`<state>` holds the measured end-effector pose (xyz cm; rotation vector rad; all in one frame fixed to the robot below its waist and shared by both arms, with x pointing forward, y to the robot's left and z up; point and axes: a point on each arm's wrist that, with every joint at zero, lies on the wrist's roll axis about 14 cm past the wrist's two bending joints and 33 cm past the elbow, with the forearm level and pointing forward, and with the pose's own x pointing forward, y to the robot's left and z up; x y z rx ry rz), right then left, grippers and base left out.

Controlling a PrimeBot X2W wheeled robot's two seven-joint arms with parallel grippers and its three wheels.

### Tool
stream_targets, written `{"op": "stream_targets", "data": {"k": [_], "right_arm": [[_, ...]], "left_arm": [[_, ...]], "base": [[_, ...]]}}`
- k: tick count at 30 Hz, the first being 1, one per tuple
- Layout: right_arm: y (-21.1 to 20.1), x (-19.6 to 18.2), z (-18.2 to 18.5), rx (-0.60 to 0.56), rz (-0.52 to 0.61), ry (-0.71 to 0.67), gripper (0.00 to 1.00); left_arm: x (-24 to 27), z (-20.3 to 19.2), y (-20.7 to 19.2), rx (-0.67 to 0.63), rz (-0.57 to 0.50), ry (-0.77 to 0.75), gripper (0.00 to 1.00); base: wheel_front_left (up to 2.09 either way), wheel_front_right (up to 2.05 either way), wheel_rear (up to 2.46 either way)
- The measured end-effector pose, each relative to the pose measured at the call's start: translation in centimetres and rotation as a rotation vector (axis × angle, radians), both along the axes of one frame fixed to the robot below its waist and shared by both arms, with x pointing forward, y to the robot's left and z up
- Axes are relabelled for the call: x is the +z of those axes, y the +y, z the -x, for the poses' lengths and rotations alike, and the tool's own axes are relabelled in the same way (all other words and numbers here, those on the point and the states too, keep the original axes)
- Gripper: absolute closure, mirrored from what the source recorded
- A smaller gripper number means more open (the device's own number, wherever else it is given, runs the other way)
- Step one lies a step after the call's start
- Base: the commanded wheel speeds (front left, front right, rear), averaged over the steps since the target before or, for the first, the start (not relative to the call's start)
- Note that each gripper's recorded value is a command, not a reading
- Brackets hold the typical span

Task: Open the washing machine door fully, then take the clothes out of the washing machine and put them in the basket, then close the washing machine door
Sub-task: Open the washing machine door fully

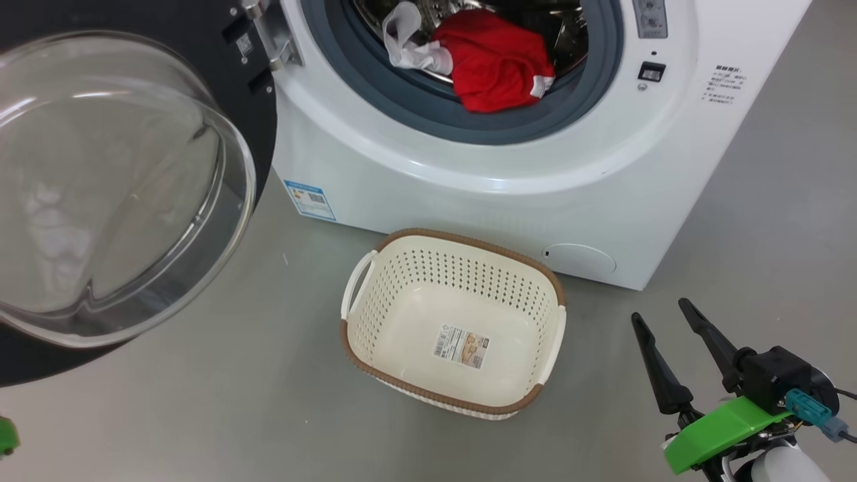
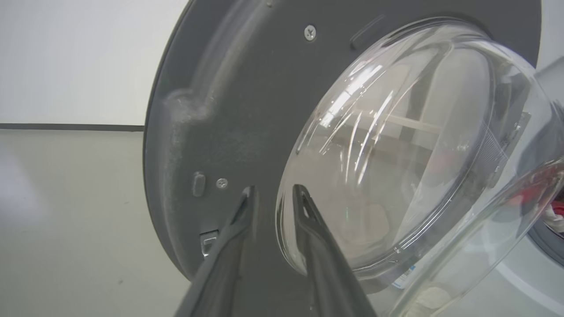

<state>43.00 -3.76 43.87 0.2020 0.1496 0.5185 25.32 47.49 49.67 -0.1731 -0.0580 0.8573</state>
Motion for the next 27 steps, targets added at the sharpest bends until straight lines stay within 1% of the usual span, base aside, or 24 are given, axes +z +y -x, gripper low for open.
{"op": "stream_targets", "data": {"k": [5,10,15,18,21,27], "right_arm": [[-0.1,0.6,0.7,-0.008,-0.006,-0.008,0.0],[-0.9,1.0,1.3,-0.033,-0.009,-0.011,0.0],[-2.1,1.8,1.3,-0.078,-0.023,-0.027,0.0],[-2.6,1.8,2.0,-0.097,-0.027,-0.021,0.0],[-3.5,1.5,2.7,-0.12,-0.02,-0.011,0.0],[-5.5,2.2,2.9,-0.178,-0.02,-0.03,0.0]], "left_arm": [[0.3,0.1,-1.2,-0.044,-0.022,-0.006,0.0],[0.0,-0.6,-3.7,-0.114,-0.015,-0.027,0.0],[0.0,-1.1,-6.2,-0.189,-0.017,-0.042,0.0],[-0.3,-1.5,-7.6,-0.235,-0.015,-0.041,0.0],[-0.2,-2.1,-9.0,-0.286,-0.02,-0.042,0.0],[-0.6,-3.8,-12.3,-0.402,-0.017,-0.039,0.0]], "base": [[0.0,0.0,0.0],[0.0,0.0,0.0],[0.0,0.0,0.0],[0.0,0.0,0.0],[0.0,0.0,0.0],[0.0,0.0,0.0]]}}
